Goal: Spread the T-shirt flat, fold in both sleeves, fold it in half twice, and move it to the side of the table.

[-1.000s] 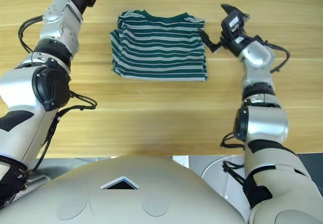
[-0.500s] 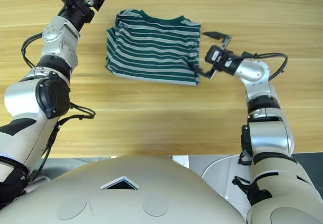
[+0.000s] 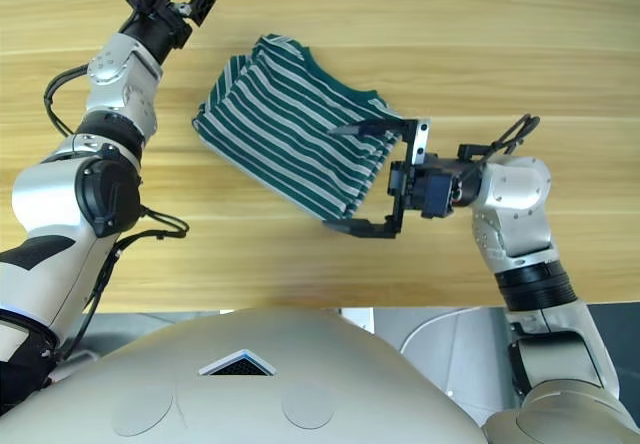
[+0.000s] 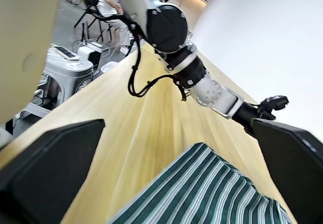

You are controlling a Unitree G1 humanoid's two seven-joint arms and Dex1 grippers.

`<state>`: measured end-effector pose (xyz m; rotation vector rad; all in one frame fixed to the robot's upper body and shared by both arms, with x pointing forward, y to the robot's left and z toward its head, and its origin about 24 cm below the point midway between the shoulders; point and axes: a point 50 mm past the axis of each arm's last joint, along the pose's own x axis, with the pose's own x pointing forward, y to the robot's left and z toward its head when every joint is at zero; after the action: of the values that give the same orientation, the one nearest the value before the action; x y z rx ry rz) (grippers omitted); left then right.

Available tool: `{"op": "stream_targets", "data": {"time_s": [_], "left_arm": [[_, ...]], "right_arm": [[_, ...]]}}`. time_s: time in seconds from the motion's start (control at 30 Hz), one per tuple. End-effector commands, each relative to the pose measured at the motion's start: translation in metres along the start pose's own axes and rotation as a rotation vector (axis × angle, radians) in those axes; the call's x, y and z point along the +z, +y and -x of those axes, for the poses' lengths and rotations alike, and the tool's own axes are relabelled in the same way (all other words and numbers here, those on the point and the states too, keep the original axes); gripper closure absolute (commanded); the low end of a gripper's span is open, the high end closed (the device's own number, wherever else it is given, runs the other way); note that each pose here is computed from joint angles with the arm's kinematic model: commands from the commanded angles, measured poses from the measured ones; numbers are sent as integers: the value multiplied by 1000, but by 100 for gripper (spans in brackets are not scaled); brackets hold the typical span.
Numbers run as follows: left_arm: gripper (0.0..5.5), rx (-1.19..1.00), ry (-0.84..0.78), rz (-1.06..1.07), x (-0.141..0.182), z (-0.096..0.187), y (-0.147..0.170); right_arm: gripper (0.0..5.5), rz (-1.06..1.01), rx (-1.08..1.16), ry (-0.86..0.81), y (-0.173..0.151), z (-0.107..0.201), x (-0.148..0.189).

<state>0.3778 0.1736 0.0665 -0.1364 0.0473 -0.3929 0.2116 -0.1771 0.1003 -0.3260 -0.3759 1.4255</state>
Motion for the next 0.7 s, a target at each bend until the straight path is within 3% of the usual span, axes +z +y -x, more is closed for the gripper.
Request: {"op": "stream_targets", "data": {"time_s": [0.03, 0.27, 0.5, 0.7], "left_arm": [[135, 0, 12, -13, -4, 3, 1], [135, -17, 14, -23, -9, 3, -4], [135, -38, -1, -67, -8, 2, -8], [135, -71, -2, -129, -10, 4, -11]], "right_arm": [[13, 71, -139, 88, -36, -18, -15], [13, 195, -243, 473, -60, -45, -82], [13, 290, -264, 806, -67, 2, -112], [13, 320, -340, 909, -71, 40, -109]]}}
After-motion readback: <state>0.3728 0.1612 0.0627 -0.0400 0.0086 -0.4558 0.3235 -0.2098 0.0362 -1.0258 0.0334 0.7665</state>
